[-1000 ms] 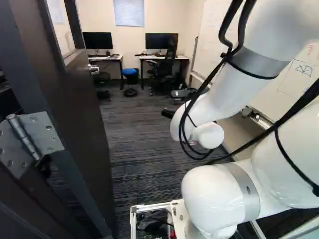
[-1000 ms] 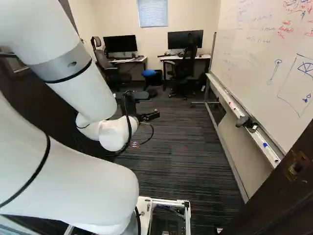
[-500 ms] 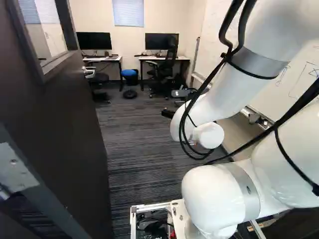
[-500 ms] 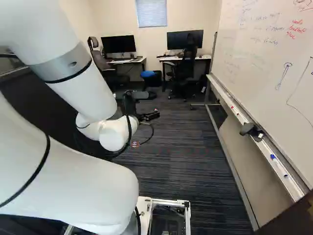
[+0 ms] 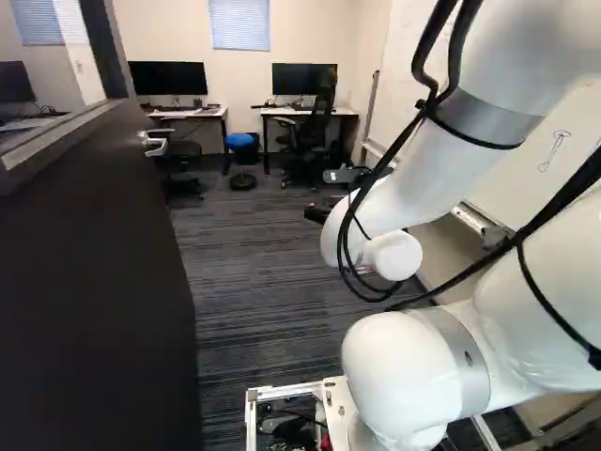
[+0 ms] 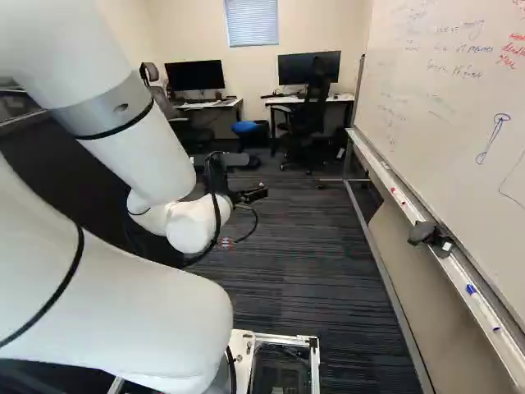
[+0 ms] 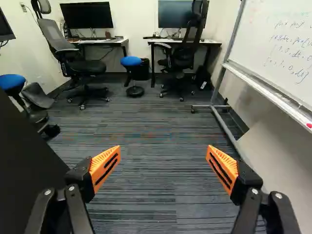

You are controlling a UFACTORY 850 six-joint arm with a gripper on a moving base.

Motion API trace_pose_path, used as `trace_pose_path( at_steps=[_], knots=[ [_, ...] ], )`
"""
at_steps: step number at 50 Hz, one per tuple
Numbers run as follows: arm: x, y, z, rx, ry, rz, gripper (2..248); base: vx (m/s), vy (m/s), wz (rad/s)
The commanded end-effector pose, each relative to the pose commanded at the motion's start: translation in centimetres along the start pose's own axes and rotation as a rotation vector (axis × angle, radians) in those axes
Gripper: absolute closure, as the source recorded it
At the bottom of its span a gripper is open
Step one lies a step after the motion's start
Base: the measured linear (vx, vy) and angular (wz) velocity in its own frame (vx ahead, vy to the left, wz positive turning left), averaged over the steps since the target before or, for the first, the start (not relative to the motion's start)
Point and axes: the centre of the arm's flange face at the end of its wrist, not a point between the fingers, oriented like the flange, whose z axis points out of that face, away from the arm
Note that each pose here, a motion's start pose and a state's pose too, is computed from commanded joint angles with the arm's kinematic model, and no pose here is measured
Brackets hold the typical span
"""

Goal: Open the door and move inside

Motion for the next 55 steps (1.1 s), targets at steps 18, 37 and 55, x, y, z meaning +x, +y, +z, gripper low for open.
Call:
trace_pose_path(
  at_steps=[18,37,55],
  knots=[
    [0.0,0.0,0.0,0.0,0.0,0.0,3,0.203,-0.029,-0.007],
    [0.0,0.0,0.0,0.0,0.0,0.0,3,0.196,-0.009,-0.008],
    [0.0,0.0,0.0,0.0,0.0,0.0,3,0.193,-0.002,-0.016]
  ],
)
